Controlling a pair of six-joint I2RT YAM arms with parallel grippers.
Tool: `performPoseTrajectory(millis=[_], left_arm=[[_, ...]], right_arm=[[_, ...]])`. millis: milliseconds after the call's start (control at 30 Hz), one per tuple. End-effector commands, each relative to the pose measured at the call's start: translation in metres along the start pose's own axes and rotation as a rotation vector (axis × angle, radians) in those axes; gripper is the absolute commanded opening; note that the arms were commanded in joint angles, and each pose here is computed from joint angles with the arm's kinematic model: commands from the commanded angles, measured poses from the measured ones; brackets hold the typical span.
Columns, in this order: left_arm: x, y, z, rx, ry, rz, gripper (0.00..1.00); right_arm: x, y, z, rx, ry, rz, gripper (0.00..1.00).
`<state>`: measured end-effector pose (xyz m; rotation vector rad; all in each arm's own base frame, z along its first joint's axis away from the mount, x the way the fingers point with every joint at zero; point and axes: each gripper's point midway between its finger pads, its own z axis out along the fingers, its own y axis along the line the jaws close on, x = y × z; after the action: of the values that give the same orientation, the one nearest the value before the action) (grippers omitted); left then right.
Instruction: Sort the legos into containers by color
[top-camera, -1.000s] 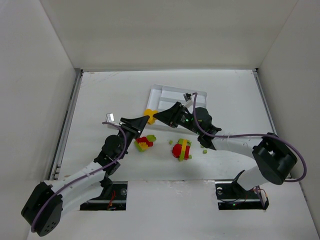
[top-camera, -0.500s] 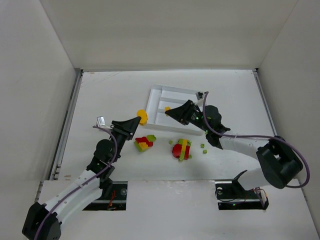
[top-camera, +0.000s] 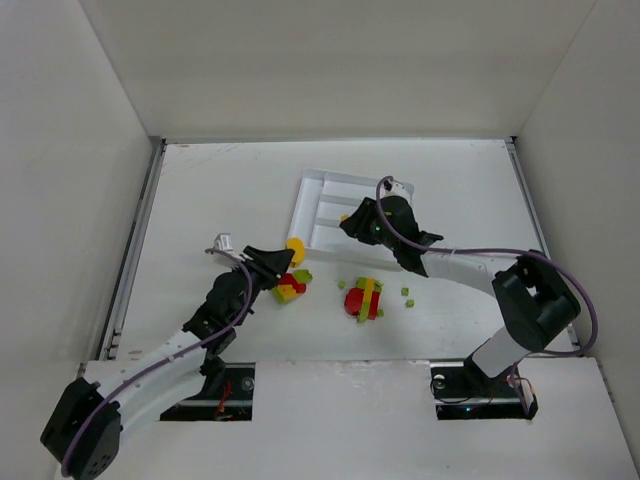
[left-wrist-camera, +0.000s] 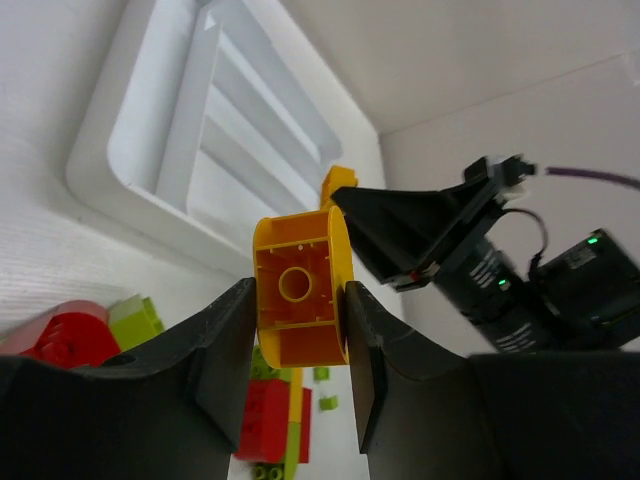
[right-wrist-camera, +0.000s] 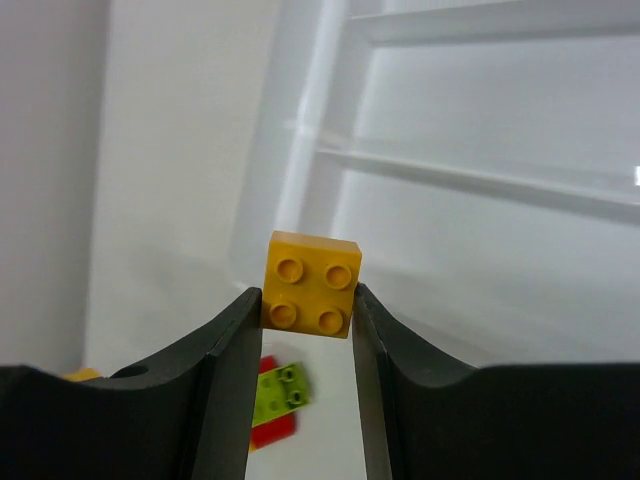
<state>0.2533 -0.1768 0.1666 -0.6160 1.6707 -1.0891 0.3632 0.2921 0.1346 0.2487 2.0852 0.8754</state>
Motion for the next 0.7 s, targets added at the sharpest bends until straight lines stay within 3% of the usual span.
performPoseTrajectory(millis=[0,267,500,667], left_arm=[[-0.002,-0.019,0.010,0.014,-0.005,0.101,0.12],[0.012,-0.041,0.037,-0.004,0.029,0.264,0.13],[0.022,-0.046,0.066,-0.035,0.058,0.350,0.13],[0.037,-0.050,0.088,-0.048,0.096,0.410,0.13]], right_arm=[[-0.015,-0.031,-0.007,0.206,-0.053,-0.157,0.29],[0.004,-0.051,-0.009,0.288,-0.002,-0.242,0.32],[0.001,-0.051,-0.007,0.282,-0.011,-0.240,0.59],[-0.002,-0.047,-0.019,0.253,-0.034,-0.232,0.69]])
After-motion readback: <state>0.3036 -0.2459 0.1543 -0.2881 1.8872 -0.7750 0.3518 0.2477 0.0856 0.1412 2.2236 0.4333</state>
